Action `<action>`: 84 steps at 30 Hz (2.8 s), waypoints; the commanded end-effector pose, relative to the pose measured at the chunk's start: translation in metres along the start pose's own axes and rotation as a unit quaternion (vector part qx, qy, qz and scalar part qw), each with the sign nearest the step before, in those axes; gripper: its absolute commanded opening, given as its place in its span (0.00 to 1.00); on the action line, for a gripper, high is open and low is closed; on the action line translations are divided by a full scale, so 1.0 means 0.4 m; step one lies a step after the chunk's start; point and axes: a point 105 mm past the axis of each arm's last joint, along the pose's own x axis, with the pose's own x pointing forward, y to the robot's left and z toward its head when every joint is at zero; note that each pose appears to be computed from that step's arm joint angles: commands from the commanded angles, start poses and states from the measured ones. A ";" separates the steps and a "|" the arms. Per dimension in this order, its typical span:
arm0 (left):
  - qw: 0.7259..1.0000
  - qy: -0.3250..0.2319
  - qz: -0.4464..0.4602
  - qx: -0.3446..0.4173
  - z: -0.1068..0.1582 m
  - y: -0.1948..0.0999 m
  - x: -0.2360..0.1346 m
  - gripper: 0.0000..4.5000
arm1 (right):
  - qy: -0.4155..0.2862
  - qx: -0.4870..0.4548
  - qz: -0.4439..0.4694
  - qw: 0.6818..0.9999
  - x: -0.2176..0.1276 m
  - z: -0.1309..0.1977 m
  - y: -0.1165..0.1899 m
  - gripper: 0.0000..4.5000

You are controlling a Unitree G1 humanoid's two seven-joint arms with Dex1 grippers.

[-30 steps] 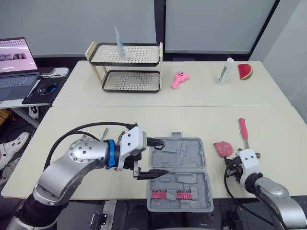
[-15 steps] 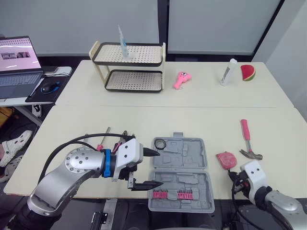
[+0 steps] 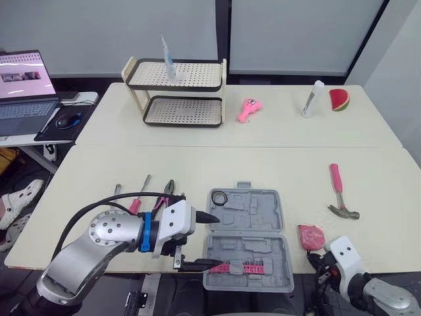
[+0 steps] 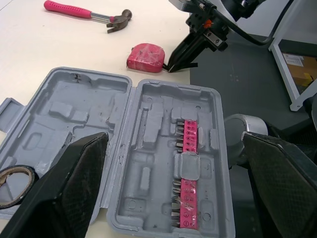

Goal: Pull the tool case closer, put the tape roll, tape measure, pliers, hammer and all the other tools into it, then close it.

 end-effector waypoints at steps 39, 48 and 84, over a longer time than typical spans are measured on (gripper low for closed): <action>0.999 -0.009 0.002 0.033 0.032 0.022 0.004 1.00 | -0.016 -0.278 0.165 0.946 -0.117 0.125 -0.083 0.96; 0.999 -0.012 -0.006 0.039 0.042 0.012 0.017 1.00 | 0.022 -0.414 0.222 0.882 -0.027 0.128 -0.132 0.99; 0.999 -0.012 -0.014 0.044 0.024 0.006 0.028 1.00 | 0.034 -0.443 0.251 0.860 0.069 0.129 -0.138 0.71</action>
